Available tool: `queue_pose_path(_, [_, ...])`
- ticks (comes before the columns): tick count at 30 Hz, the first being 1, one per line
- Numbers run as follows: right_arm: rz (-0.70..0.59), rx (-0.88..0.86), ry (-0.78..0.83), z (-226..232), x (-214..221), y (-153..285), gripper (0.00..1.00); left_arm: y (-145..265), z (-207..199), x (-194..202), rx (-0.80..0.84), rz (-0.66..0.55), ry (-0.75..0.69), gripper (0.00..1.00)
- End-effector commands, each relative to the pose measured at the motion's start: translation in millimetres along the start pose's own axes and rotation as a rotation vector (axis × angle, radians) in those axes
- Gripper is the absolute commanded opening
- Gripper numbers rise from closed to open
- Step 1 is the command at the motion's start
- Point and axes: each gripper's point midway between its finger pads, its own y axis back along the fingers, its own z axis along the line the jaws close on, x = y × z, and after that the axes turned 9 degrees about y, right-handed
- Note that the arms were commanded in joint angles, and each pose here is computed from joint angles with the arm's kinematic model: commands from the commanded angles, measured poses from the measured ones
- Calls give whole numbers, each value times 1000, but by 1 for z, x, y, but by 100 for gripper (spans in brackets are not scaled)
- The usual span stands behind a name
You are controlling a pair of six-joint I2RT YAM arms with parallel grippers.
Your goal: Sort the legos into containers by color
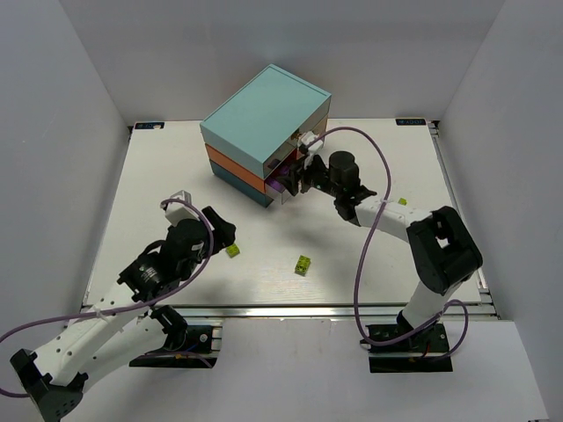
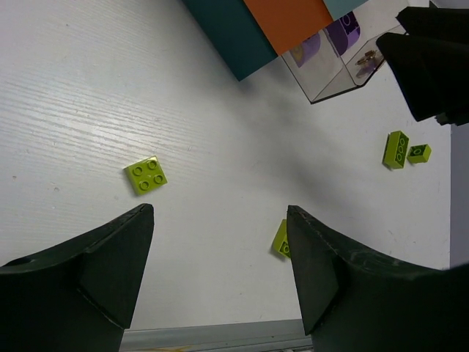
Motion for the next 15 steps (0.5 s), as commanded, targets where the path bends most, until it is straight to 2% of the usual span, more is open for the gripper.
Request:
queue_pose_path(1, [-109,11,42,-7,-47,17,59,-2,-7,3,25,10,13,82])
queue_pose_path(3, [-131,-8,53,-6,-61,32,48,-2,-6,4,19,13,9,81])
queue_pose_path(4, [-156,-17,87,-4,-74,41,28,-3,-5,5,16,14,12,80])
queue_pose_path(6, [-142,-36,95,-1,-68,54,0,-3,-3,6,16,13,23,74])
queue_pose_path(9, [-79,-44,103,0,-54,70,0,-5,3,13,8,28,34,62])
queue_pose_path(10, [-44,-24,87,-5,-46,74,0,-6,6,13,2,24,41,54])
queue_pose_path(11, [31,-15,41,-6,-26,77,0,-8,8,15,-2,29,40,51])
queue_pose_path(15, [226,93,-50,-24,24,83,0,-10,10,21,-4,46,42,50])
